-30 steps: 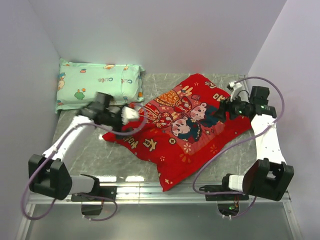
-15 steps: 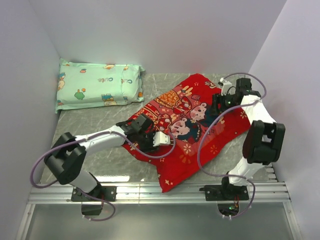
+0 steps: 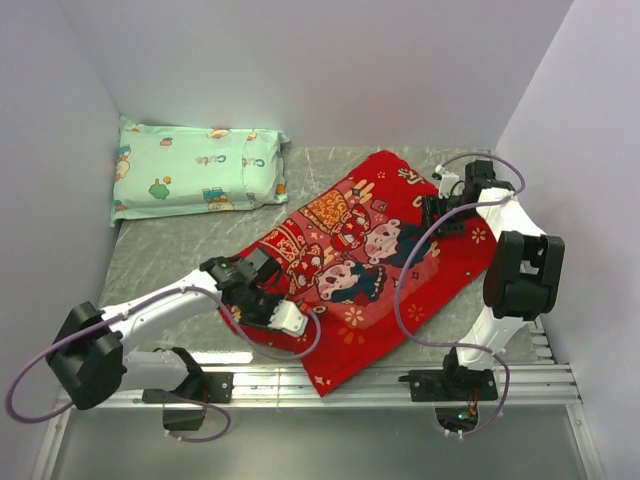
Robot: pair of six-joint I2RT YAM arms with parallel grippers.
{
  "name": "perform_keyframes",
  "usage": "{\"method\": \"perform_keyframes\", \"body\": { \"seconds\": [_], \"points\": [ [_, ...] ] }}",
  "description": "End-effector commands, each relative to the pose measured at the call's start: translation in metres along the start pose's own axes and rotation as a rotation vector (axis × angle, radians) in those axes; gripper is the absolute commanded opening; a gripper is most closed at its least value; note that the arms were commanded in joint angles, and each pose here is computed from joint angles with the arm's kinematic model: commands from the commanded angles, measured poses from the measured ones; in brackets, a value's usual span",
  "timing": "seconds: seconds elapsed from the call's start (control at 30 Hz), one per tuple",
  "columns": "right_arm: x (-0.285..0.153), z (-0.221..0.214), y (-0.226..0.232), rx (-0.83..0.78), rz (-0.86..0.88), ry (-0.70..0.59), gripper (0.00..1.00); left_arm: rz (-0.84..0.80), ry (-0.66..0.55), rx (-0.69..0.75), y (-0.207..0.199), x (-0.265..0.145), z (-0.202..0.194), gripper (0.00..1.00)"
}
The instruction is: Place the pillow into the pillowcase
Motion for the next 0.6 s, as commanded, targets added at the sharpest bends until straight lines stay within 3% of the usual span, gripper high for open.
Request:
{"method": "perform_keyframes", "body": {
  "seconds": [0.0,0.13,0.3,0.4,0.43,0.57],
  "points": [
    [-0.006,0.008,-0.006,-0.019,-0.038,-0.004,0.70,-0.161,0.174,-0.070,-0.038,-0.013,-0.040,0.42],
    [-0.009,-0.002,-0.001,-0.035,-0.027,0.024,0.70,-0.059,0.068,-0.266,-0.006,-0.015,-0.029,0.62],
    [-0.003,-0.028,0.001,-0.055,-0.035,0.117,0.70,0.041,-0.035,-0.533,0.047,0.001,-0.012,0.63],
    [-0.002,-0.039,0.003,-0.060,-0.033,0.150,0.71,0.097,-0.004,-0.682,0.087,0.025,-0.019,0.58],
    [-0.003,-0.041,0.003,-0.061,-0.033,0.153,0.71,0.110,0.007,-0.733,0.106,0.042,-0.027,0.57],
    [-0.007,-0.049,0.006,-0.063,-0.043,0.174,0.72,0.288,-0.112,-0.858,0.216,0.034,-0.022,0.58]
  ]
}}
Point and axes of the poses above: each gripper's point midway between its finger pads, its own x axis out along the fingers, its own y axis along the line the jaws close on, z = x × y, the point moved 7 cm from there along -x, back along the fingers, and after that the axes turned 12 degrees about -x, right-handed, at the moved point
